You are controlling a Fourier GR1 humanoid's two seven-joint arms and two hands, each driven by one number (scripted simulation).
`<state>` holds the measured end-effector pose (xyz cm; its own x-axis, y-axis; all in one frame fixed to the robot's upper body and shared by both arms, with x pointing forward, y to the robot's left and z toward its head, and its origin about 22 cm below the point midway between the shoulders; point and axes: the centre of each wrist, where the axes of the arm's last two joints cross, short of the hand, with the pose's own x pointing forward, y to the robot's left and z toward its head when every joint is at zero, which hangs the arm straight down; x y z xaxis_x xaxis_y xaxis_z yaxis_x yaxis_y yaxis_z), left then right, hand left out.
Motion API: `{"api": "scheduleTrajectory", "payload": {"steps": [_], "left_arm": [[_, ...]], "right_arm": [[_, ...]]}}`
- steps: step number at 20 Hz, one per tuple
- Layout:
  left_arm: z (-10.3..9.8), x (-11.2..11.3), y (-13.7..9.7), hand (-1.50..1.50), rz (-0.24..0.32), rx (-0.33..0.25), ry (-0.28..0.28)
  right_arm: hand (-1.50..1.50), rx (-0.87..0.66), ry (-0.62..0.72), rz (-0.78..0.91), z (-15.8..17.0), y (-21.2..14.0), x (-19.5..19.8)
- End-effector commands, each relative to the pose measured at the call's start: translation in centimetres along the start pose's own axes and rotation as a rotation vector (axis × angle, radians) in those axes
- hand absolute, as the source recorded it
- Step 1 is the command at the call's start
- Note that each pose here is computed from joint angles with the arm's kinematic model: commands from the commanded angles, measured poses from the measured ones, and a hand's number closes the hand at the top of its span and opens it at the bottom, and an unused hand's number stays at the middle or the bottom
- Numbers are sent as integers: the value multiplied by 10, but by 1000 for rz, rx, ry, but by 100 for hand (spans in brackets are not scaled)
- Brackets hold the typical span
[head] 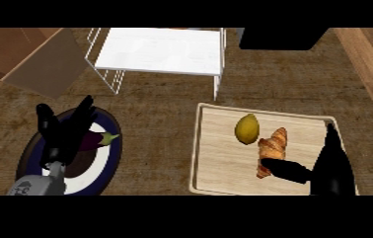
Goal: Pick the croissant from the tray and place it in the tiered shelf
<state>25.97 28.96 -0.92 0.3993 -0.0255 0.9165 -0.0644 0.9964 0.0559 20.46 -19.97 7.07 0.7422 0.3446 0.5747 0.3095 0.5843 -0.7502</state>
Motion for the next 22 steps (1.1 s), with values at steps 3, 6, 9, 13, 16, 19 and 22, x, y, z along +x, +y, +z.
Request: {"api": "scheduleTrajectory", "payload": {"steps": [3,6,9,13,16,19,22], "left_arm": [[8,-11,-2,0,11,-11,55],[7,-12,7,0,18,27,59],[10,-23,4,0,1,21,54],[3,-15,5,0,12,4,49],[6,-23,7,0,14,18,50],[9,-6,2,0,1,-8,45],[7,-20,3,0,8,11,48]], "right_arm": [[-150,4,210,42,8,25,23],[-150,-6,239,75,-15,27,12],[-150,-8,249,109,-2,33,16],[-150,-47,259,135,-11,41,25],[-150,-64,272,136,-25,44,16],[-150,-78,240,136,-34,50,18],[-150,-91,231,96,-40,53,10]]}}
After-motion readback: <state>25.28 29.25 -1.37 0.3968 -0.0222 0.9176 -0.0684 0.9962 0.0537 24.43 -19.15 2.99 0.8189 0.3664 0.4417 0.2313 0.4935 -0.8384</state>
